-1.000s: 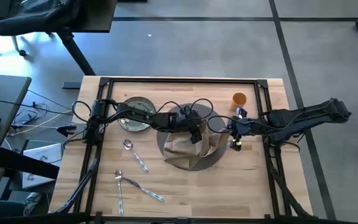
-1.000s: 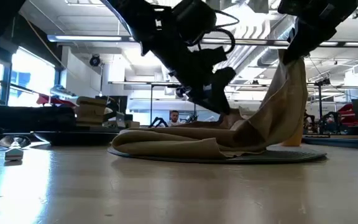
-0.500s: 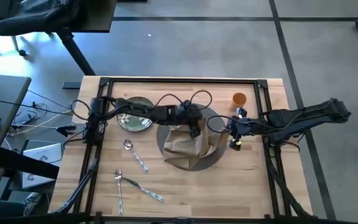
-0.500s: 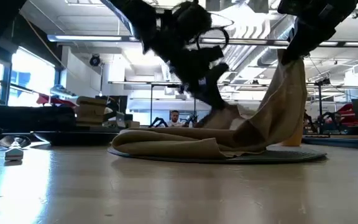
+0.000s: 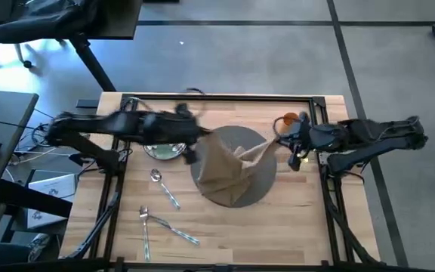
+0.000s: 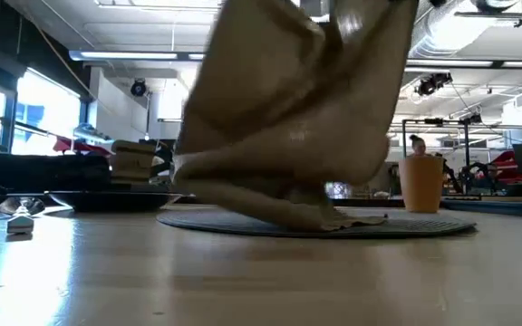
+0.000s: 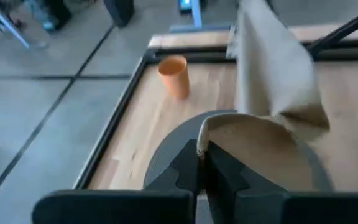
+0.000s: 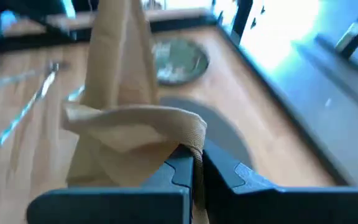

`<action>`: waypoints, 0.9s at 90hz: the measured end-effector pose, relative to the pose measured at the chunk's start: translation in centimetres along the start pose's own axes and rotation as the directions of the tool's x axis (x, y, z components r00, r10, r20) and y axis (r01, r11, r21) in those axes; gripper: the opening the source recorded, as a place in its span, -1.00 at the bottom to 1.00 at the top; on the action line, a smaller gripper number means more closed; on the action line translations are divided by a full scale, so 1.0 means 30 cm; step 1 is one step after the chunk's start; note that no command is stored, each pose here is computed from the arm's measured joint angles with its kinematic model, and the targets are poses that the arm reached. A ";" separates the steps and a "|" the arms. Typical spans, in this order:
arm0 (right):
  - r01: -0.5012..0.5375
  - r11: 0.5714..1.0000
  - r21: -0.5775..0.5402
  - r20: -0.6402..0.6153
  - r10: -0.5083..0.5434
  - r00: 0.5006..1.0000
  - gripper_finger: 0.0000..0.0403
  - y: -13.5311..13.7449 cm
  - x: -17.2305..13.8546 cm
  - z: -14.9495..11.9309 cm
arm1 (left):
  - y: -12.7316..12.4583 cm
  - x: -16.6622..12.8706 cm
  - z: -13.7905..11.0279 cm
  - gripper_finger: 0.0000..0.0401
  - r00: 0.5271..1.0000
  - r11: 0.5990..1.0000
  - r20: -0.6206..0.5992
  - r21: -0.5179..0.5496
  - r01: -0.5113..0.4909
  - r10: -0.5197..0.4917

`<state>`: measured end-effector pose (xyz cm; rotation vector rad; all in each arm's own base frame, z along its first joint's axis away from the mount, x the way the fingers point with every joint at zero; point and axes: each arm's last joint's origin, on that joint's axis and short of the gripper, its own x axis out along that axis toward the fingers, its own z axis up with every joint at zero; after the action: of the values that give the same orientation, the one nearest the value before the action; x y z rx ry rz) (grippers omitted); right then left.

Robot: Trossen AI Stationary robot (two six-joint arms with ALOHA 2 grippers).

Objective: Set table place
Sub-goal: Fold the brown table napkin

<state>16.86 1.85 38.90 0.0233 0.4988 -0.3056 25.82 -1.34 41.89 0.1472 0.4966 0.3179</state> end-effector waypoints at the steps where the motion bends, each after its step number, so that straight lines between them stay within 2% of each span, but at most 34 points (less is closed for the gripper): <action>1: 0.003 1.000 -0.001 0.011 -0.003 1.000 -1.00 -0.003 -0.007 0.009 | 0.006 -0.016 0.001 -1.00 1.000 1.000 0.009 -0.002 -0.001 0.001; 19: 0.031 1.000 0.001 0.154 -0.031 0.988 -1.00 -0.058 -0.134 0.135 | 0.110 -0.239 0.010 -1.00 0.982 0.997 0.183 -0.063 -0.032 0.043; 37: 0.094 0.996 0.015 0.215 -0.095 0.972 -1.00 -0.110 -0.204 0.190 | 0.180 -0.354 0.002 -1.00 0.954 0.991 0.282 -0.115 -0.074 0.104; 52: 0.152 0.988 0.022 0.222 -0.153 0.963 -1.00 -0.134 -0.211 0.198 | 0.201 -0.359 -0.002 -1.00 0.950 0.986 0.279 -0.133 -0.105 0.138; 61: 0.177 0.984 0.011 0.193 -0.176 0.965 -1.00 -0.140 -0.194 0.186 | 0.203 -0.343 0.000 -1.00 0.953 0.986 0.265 -0.109 -0.125 0.150; 72: 0.225 0.974 -0.036 0.163 -0.216 0.963 -1.00 -0.154 -0.168 0.173 | 0.206 -0.296 0.005 -1.00 0.958 0.985 0.229 -0.075 -0.157 0.170; 81: 0.277 0.959 -0.055 0.147 -0.266 0.953 -1.00 -0.178 -0.157 0.168 | 0.206 -0.235 0.013 -1.00 0.969 0.990 0.206 -0.045 -0.130 0.137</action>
<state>13.74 -2.39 45.85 -0.1401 0.3747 -0.5548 18.53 2.11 46.69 0.1816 0.2740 0.4372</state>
